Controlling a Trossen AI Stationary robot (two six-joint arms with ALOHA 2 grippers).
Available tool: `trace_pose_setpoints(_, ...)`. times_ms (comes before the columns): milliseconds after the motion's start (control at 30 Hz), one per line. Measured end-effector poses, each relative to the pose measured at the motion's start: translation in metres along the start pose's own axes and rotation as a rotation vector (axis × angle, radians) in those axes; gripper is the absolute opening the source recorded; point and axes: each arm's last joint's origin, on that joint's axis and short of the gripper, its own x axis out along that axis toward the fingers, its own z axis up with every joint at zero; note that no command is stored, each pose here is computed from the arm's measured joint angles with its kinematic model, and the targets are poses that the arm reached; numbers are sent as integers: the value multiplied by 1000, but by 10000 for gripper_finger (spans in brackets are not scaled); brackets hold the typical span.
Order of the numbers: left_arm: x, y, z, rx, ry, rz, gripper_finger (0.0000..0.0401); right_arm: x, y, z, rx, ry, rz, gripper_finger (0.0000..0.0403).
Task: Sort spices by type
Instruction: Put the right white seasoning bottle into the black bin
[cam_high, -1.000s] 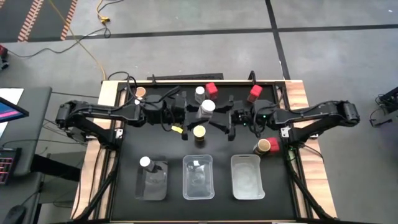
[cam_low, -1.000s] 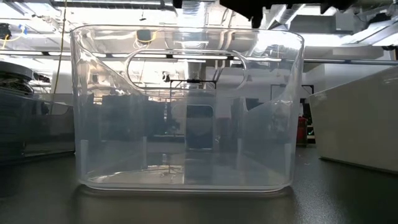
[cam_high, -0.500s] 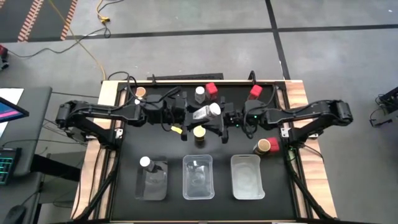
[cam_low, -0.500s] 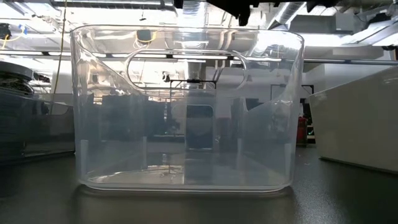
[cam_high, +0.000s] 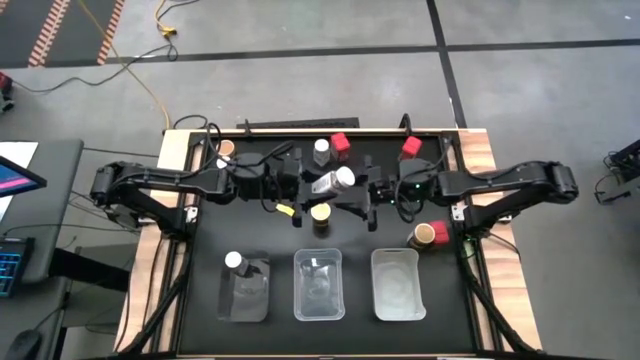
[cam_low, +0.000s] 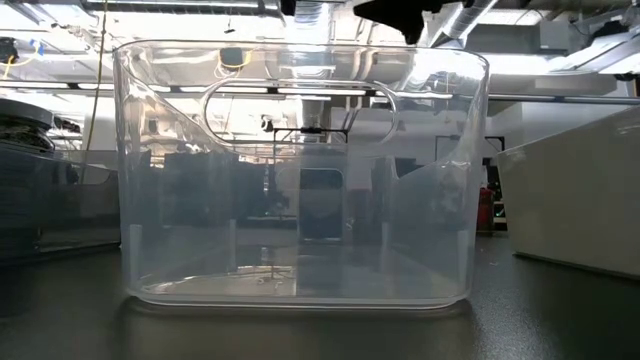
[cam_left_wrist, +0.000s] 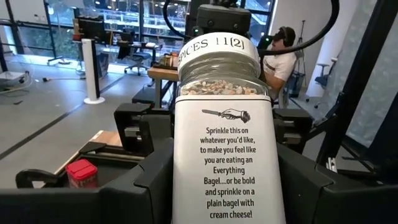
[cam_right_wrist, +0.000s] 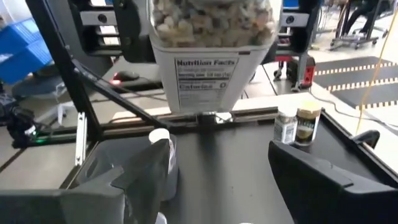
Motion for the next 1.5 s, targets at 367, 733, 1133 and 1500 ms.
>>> trace_pose_setpoints(367, 0, 0, 0, -30, -2, 0, 197, -6, 0, -1, -2, 46, -4, 391)
trace_pose_setpoints(733, -1, 1, 9, -49, -89, 54, 197, -1, -1, -5, 136, 56, -9, 380)
trace_pose_setpoints(1133, -1, 1, 8, -53, -86, 55, 197, 27, 0, -1, 80, -186, 31, 381)
trace_pose_setpoints(1500, -1, 1, 9, -67, -87, 52, 197, 36, -4, 15, 39, -229, 38, 377)
